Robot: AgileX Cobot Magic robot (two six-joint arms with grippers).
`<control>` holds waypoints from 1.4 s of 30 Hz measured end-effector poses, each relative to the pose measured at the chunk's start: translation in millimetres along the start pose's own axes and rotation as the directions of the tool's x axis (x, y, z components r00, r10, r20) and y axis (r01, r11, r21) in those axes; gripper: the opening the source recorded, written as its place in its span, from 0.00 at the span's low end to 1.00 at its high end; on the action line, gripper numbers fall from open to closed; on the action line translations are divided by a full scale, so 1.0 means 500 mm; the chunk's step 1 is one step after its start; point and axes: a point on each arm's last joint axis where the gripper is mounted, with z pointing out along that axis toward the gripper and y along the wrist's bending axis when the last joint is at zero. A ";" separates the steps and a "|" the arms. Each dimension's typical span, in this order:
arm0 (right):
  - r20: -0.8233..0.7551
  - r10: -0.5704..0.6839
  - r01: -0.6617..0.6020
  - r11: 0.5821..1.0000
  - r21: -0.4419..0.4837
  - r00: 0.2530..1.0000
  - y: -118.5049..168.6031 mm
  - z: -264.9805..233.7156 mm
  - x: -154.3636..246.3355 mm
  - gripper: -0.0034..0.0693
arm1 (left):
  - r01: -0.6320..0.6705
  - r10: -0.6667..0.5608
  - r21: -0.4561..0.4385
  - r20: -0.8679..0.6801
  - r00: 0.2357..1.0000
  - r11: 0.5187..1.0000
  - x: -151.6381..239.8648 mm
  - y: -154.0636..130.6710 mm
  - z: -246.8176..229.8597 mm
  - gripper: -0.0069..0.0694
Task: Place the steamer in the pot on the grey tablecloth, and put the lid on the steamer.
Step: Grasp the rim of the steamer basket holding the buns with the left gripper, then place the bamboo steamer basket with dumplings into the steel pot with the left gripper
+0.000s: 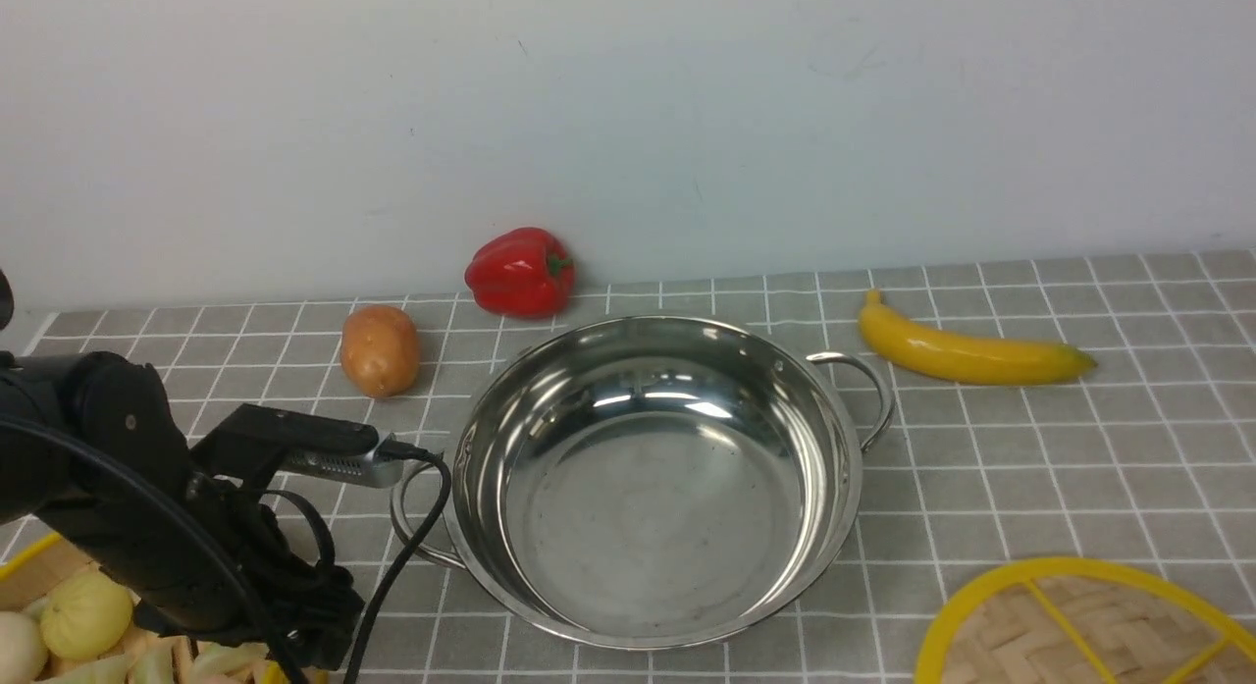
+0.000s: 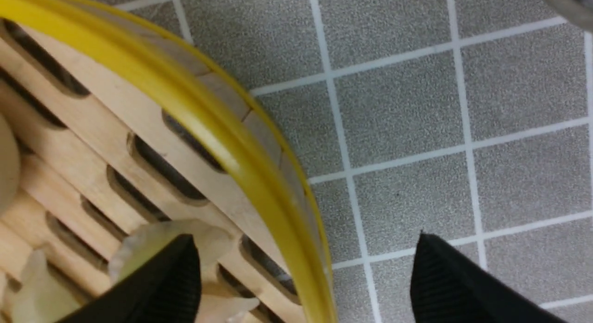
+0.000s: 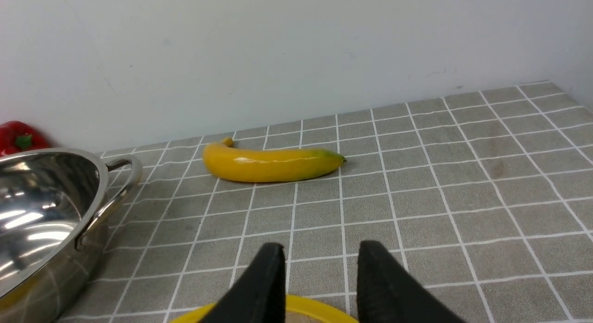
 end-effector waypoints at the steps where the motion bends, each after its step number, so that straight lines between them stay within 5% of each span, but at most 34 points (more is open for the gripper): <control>1: 0.000 0.000 0.000 1.000 0.000 1.000 0.000 0.000 0.000 0.38 | 0.005 -0.005 0.000 -0.003 1.000 1.000 -0.001 0.000 0.002 0.82; 10: 0.000 0.000 0.000 1.000 0.000 1.000 0.000 0.000 0.000 0.38 | 0.022 -0.022 -0.010 0.033 0.999 1.000 -0.016 0.005 0.022 0.80; 20: 0.000 0.000 0.000 1.000 0.000 1.000 0.000 0.000 0.000 0.38 | 0.039 -0.039 0.002 -0.010 0.999 0.999 -0.017 0.005 0.048 0.27; 24: 0.000 0.000 0.000 1.000 0.000 1.000 0.000 0.000 0.000 0.38 | 0.027 -0.027 -0.002 -0.014 1.000 1.000 -0.017 0.006 0.048 0.15; 32: 0.000 0.000 0.000 1.000 0.000 1.000 0.000 0.000 0.000 0.38 | -0.117 0.116 -0.012 -0.076 0.990 0.993 -0.040 0.011 -0.013 0.13; 42: 0.000 0.000 0.000 1.000 0.000 1.000 0.000 0.000 0.000 0.38 | -0.225 0.230 -0.077 0.071 0.971 0.971 -0.086 0.002 -0.246 0.13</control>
